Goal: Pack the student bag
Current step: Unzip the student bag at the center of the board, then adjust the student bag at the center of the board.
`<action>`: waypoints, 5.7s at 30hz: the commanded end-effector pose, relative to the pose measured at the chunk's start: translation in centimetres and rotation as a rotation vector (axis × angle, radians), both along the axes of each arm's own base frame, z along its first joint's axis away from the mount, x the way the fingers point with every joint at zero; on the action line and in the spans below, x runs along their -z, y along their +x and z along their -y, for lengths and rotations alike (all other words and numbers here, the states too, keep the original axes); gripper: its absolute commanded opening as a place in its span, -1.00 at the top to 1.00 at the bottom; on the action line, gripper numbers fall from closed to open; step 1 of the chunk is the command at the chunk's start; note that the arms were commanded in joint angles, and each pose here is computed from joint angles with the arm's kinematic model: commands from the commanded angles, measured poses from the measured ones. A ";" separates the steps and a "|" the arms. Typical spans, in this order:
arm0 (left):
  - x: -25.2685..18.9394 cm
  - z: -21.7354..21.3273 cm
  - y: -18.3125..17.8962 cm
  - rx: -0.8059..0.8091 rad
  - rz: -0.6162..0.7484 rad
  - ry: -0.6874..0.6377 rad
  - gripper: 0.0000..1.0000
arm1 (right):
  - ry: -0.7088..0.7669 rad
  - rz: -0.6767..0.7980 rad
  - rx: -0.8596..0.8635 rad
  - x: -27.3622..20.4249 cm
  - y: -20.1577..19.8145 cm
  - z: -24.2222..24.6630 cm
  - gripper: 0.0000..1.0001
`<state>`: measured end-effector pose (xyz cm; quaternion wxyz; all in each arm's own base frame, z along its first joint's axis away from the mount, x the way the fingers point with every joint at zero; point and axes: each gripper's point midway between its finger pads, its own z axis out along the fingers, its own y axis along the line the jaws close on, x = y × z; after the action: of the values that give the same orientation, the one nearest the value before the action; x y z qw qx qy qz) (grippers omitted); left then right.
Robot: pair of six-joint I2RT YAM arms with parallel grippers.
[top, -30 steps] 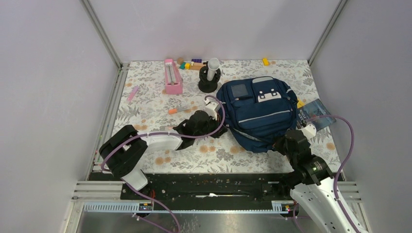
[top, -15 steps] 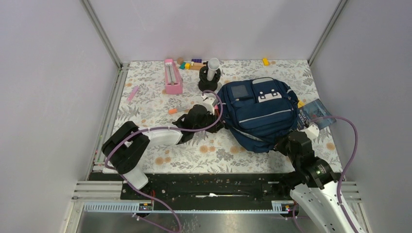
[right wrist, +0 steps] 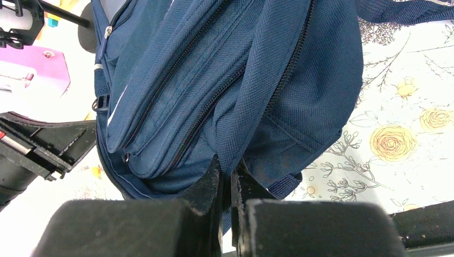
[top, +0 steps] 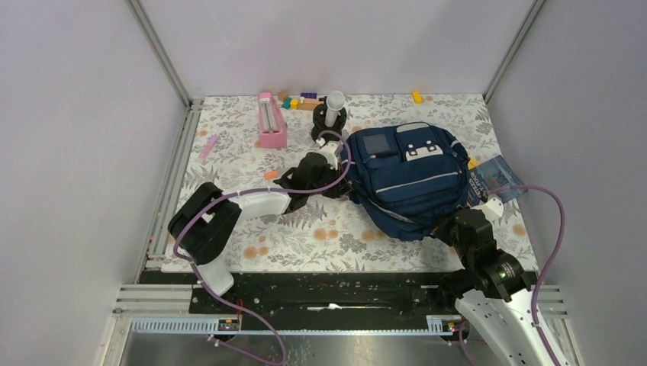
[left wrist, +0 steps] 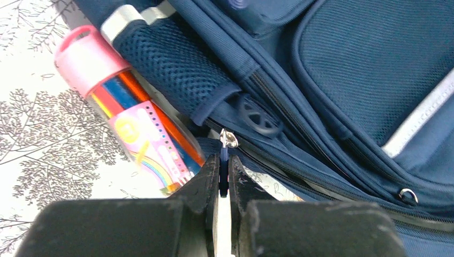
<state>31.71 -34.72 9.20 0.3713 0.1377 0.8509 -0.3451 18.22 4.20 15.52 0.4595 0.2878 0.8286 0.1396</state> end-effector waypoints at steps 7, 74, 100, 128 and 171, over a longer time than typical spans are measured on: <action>-1.8 -1.5 5.1 -0.113 0.065 0.021 1.00 | -0.032 0.096 0.069 -3.0 0.5 1.6 1.00; -13.9 -4.0 -9.0 0.124 0.229 -0.047 -0.66 | 0.017 -0.111 -0.003 2.2 2.8 0.3 -0.25; -20.6 -6.8 -7.9 0.220 0.419 0.235 -0.76 | -0.125 -0.196 0.257 1.3 5.0 8.4 -0.42; -18.3 -7.7 -8.3 0.206 0.367 0.272 -0.80 | 0.339 -0.376 0.626 11.2 8.0 16.9 -1.00; -15.7 -8.5 -6.2 0.157 0.349 0.385 -0.82 | 0.330 -0.057 0.613 9.0 11.3 18.1 1.00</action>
<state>24.60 -26.32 24.40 0.4369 0.3346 0.8142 -0.1852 31.31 -14.92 6.75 0.4127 0.5969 0.6756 0.1300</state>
